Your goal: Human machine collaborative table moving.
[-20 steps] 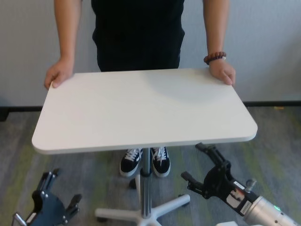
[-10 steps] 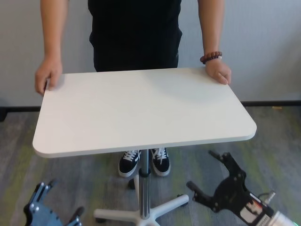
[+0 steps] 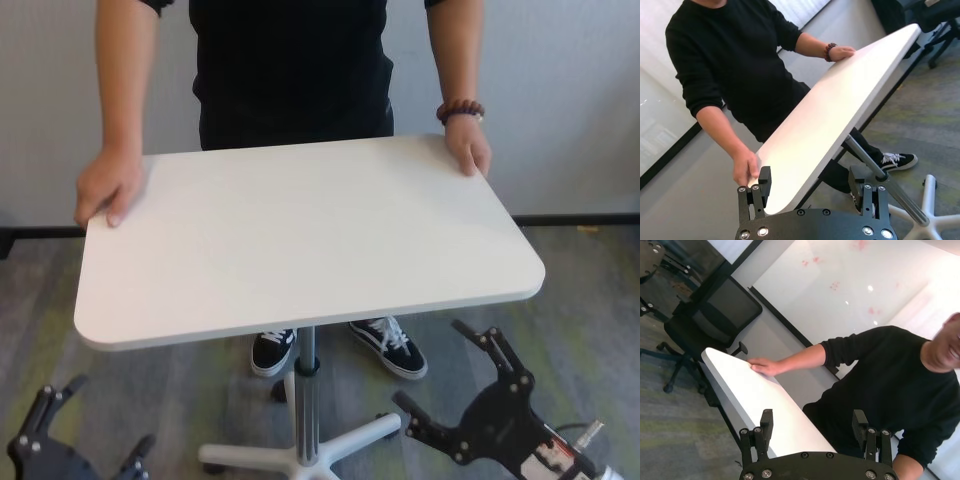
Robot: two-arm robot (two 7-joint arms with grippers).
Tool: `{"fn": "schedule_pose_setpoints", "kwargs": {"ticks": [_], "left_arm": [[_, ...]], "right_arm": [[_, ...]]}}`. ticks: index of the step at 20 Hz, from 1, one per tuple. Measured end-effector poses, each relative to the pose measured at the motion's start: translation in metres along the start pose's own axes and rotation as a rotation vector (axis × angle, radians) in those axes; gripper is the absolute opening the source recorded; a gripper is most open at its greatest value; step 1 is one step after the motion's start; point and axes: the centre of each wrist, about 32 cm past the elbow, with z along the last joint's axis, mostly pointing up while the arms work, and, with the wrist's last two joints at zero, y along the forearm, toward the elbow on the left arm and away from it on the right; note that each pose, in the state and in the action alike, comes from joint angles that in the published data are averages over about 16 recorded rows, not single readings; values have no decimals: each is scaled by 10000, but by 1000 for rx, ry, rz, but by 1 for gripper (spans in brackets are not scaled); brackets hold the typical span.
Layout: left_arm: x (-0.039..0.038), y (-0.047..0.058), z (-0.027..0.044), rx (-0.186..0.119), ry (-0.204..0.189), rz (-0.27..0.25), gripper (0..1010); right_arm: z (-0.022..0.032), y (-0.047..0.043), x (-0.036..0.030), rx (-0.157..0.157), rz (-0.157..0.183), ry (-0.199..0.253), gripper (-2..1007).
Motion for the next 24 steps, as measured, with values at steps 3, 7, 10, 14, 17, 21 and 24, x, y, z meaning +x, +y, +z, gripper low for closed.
{"fn": "schedule_pose_setpoints", "kwargs": {"ticks": [3,7,10,14,17,21,24], "left_arm": [[10,30,-7,-6,21,8,1001],[3,38,-23,2,15,14,1001],[-8,28,-37,14,8,14,1001],[-24,9,-53,26,-7,19,1002],[-31,-3,-57,34,-28,22,1002],[-33,-6,-59,35,-30,16,1001],[-31,-5,-60,31,-20,15,1002]], "right_arm": [[43,-15,-14,2,-10,15,1003],[87,-33,-45,-20,-17,11,1003],[109,-40,-63,-34,-21,5,1003],[131,-40,-83,-48,-25,-8,1003],[140,-37,-92,-57,-25,-20,1003],[139,-34,-93,-58,-22,-23,1003],[134,-32,-89,-53,-21,-18,1003]]}}
